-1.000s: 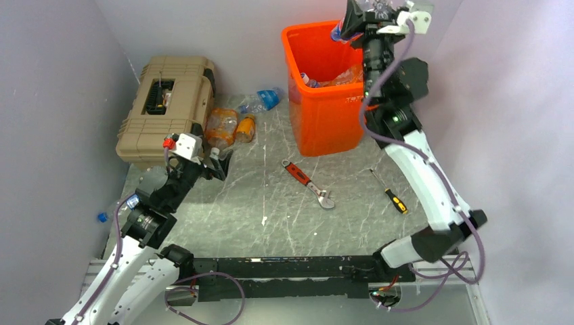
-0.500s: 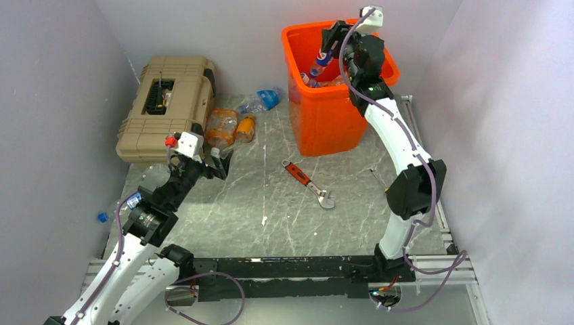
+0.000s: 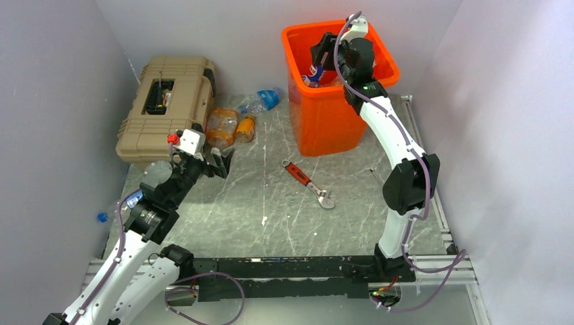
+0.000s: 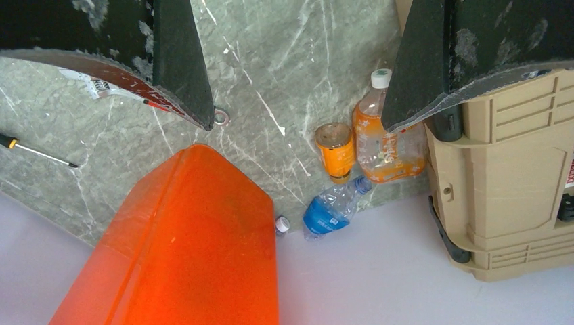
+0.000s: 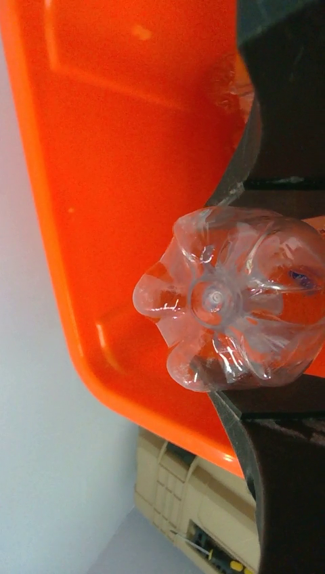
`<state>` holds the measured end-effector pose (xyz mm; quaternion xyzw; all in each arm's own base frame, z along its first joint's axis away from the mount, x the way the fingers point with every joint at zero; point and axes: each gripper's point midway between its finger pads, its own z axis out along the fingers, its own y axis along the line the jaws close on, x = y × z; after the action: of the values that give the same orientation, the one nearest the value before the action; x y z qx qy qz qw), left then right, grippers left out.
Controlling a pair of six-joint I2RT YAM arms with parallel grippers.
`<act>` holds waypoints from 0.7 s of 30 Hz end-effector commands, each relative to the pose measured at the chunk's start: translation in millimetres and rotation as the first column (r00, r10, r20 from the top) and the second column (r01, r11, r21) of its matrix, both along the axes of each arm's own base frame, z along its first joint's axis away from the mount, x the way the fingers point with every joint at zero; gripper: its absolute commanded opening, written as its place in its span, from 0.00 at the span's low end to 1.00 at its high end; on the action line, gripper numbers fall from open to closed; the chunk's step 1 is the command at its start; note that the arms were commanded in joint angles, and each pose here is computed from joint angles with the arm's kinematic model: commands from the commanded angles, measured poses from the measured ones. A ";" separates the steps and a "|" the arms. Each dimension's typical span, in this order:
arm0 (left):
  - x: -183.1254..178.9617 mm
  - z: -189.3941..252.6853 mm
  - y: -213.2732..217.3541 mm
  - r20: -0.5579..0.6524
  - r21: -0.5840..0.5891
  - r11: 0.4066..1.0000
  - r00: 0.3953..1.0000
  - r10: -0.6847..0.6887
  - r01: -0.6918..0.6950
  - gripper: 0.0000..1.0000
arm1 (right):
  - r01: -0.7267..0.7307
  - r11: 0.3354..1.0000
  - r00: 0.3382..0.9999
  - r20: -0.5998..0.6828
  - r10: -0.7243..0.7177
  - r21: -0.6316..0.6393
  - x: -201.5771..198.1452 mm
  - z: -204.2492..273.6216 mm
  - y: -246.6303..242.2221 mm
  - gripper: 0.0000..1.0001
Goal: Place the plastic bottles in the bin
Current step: Place the plastic bottle in the trash bin.
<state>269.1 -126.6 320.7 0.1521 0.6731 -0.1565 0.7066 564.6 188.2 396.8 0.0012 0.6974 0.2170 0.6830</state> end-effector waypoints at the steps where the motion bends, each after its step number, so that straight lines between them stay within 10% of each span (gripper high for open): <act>1: 0.0 15.2 -1.3 0.014 -0.020 1.000 1.000 -0.010 0.010 1.00 | -0.009 0.999 1.000 0.003 0.009 -0.045 -8.1 9.6 3.6 0.74; 8: 1.8 13.0 -0.1 0.007 -0.019 1.000 1.000 0.001 -0.001 0.99 | 0.016 1.000 0.998 0.066 -0.015 -0.010 -24.9 56.1 -1.1 0.95; 21: 5.6 12.8 13.4 0.010 -0.031 0.996 0.997 0.081 -0.080 1.00 | -0.089 0.993 0.966 0.249 0.068 0.074 -110.7 140.6 12.2 0.95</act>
<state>272.2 -125.7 307.7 0.1514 0.6920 -0.1502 0.6897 509.4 195.3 464.4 -0.0116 0.6738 0.2259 0.7034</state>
